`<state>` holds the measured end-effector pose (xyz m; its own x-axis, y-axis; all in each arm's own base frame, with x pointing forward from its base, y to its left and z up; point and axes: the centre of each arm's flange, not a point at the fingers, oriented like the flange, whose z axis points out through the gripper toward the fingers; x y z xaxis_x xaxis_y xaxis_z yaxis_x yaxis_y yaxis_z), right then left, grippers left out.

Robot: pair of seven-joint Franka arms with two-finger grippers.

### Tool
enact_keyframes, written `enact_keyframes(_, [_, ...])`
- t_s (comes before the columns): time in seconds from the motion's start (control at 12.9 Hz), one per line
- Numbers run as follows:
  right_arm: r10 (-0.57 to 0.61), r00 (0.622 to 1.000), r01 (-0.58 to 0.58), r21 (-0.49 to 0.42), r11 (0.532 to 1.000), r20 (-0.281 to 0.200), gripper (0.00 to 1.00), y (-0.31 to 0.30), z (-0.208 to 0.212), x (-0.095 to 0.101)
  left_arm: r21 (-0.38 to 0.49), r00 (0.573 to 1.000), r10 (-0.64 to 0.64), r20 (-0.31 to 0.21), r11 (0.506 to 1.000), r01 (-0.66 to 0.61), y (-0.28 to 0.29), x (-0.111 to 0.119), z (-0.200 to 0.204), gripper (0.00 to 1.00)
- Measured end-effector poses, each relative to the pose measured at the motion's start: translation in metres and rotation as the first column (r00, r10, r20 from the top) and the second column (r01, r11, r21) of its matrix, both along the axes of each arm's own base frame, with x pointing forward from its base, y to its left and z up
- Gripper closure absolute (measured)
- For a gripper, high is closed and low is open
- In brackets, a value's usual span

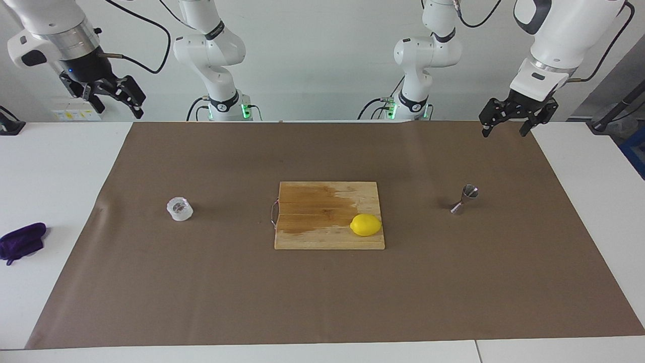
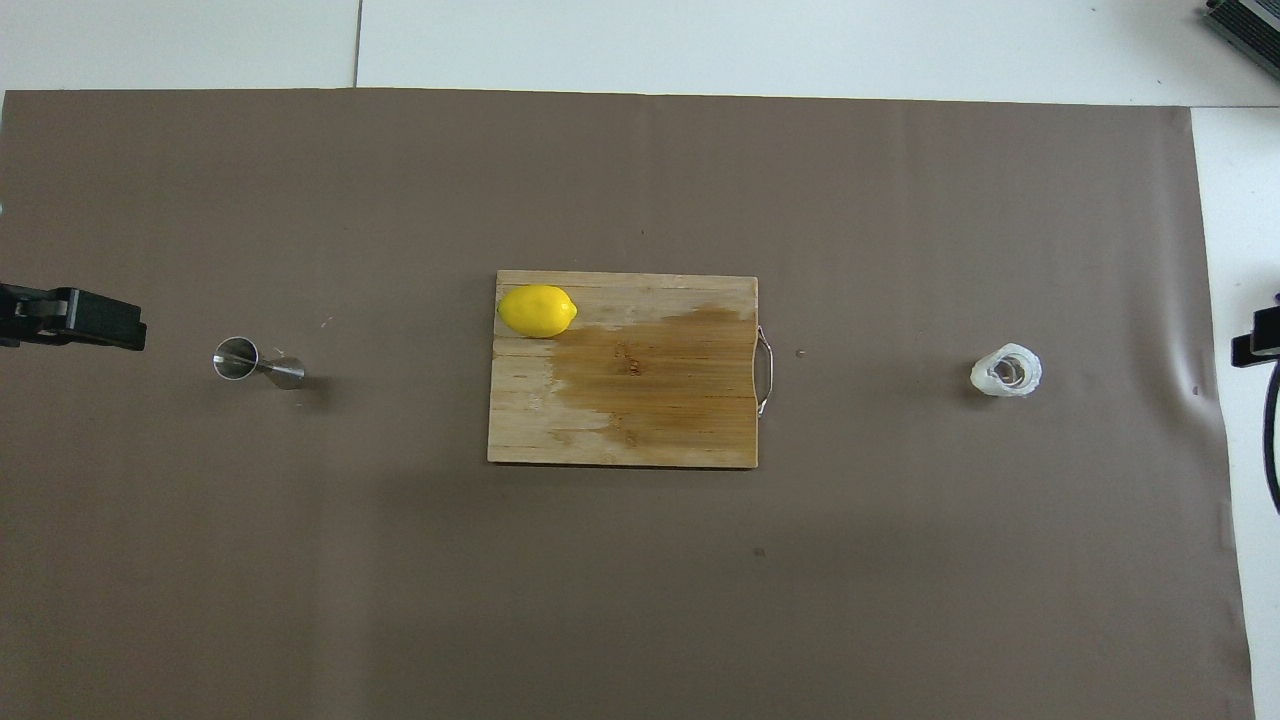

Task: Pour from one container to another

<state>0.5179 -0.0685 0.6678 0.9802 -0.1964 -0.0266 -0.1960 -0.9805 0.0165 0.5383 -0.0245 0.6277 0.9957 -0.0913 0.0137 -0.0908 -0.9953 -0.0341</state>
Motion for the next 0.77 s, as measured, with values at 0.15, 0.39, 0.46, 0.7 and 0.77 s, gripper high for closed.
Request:
enact_keyframes(0.15, [0.0,1.0,0.0,0.0,1.0,0.0,0.0,0.0001,0.0,0.0,0.0,1.0,-0.001,-0.001,1.0,0.001,0.0,-0.0001,-0.0001,0.0])
enact_keyframes(0.39, [0.0,1.0,0.0,0.0,1.0,0.0,0.0,0.0001,0.0,0.0,0.0,1.0,-0.001,-0.002,1.0,0.001,0.0004,-0.0001,-0.0004,0.0])
enact_keyframes(0.46, [0.0,1.0,0.0,0.0,1.0,0.0,0.0,0.0001,0.0,0.0,0.0,1.0,0.0,-0.002,1.0,0.0,0.001,-0.0001,-0.0006,0.0])
enact_keyframes(0.7, [0.0,1.0,0.0,0.0,1.0,0.0,0.0,0.0001,0.0,0.0,0.0,1.0,-0.006,-0.009,1.0,0.006,0.0062,-0.0006,-0.0037,0.0])
enact_keyframes(0.77, [0.0,1.0,0.0,0.0,1.0,0.0,0.0,0.0001,-0.0001,0.0,0.0,1.0,-0.022,-0.016,1.0,0.022,0.008,-0.0014,-0.0064,0.0])
